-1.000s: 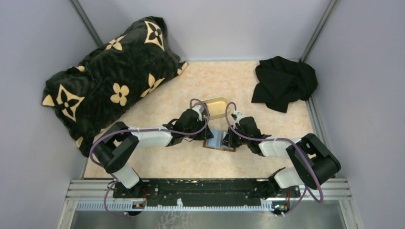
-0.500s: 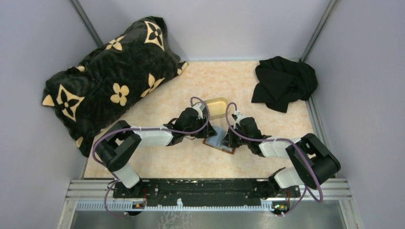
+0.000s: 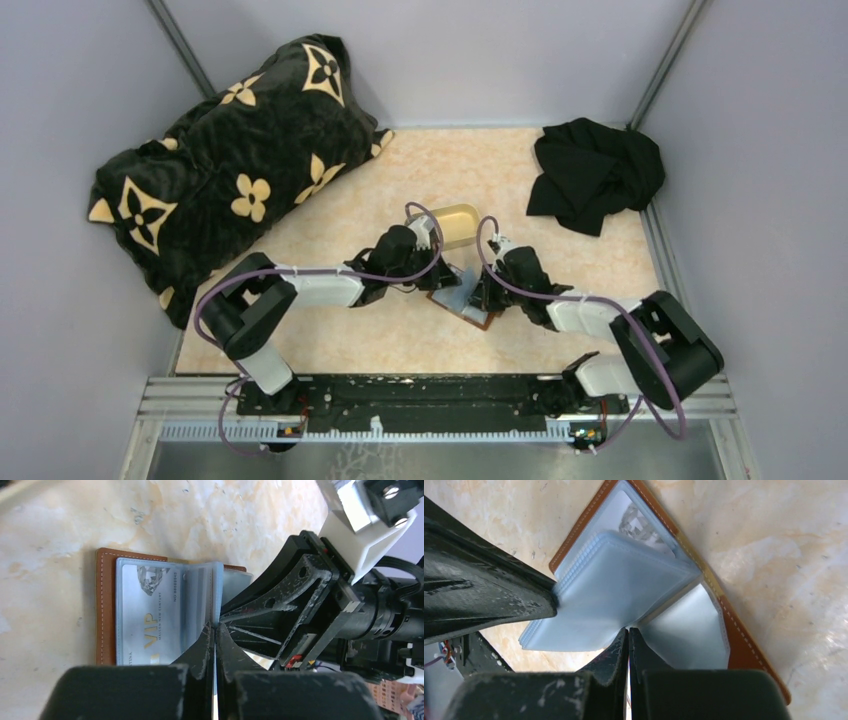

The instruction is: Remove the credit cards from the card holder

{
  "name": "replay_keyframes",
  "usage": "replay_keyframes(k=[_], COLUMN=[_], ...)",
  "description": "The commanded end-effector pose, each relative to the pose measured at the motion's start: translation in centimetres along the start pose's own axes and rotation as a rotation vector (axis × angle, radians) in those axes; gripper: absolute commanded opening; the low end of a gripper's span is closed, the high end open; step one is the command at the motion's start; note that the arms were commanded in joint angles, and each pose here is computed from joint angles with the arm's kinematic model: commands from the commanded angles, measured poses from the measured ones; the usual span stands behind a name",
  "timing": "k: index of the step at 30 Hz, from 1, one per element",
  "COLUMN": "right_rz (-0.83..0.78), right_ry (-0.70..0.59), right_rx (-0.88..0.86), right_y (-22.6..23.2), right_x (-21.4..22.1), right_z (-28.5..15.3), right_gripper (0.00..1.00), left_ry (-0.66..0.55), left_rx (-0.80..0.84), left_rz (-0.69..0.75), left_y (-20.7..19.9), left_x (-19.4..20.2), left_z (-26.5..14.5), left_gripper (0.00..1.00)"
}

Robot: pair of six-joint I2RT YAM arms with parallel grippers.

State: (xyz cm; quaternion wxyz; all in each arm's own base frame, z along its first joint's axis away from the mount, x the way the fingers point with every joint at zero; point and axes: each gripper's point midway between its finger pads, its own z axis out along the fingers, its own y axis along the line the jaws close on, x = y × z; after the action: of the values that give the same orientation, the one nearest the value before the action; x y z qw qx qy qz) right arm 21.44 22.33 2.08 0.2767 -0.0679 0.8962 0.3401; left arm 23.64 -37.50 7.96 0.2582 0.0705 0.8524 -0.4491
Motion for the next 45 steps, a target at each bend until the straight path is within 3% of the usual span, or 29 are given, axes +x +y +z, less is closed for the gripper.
replay_keyframes(k=[1, 8, 22, 38, 45], right_rz=[-0.044, -0.041, -0.024, -0.05, -0.109], right_ry=[-0.068, -0.093, -0.02, -0.05, -0.109], right_rx=[0.036, 0.08, 0.232, 0.026, 0.109], right_y=[0.4, -0.3, -3.7, -0.3, -0.3], right_x=[-1.9, -2.4, -0.9, -4.0, -6.2], right_z=[-1.5, -2.3, -2.3, 1.4, -1.0], right_gripper=[0.0, 0.0, 0.0, 0.0, 0.0], left_ry=[0.085, 0.099, 0.095, 0.104, 0.122], left_rx=[0.076, 0.1, 0.144, 0.147, 0.126], left_rz=[-0.012, -0.015, 0.002, 0.014, 0.011], left_y=[-1.4, -1.9, -3.9, -4.6, -3.9], left_x=[2.0, 2.4, 2.0, 2.0, 2.3], left_z=[0.5, 0.9, 0.8, 1.2, 2.5], left_gripper=[0.0, 0.0, 0.0, 0.0, 0.0])
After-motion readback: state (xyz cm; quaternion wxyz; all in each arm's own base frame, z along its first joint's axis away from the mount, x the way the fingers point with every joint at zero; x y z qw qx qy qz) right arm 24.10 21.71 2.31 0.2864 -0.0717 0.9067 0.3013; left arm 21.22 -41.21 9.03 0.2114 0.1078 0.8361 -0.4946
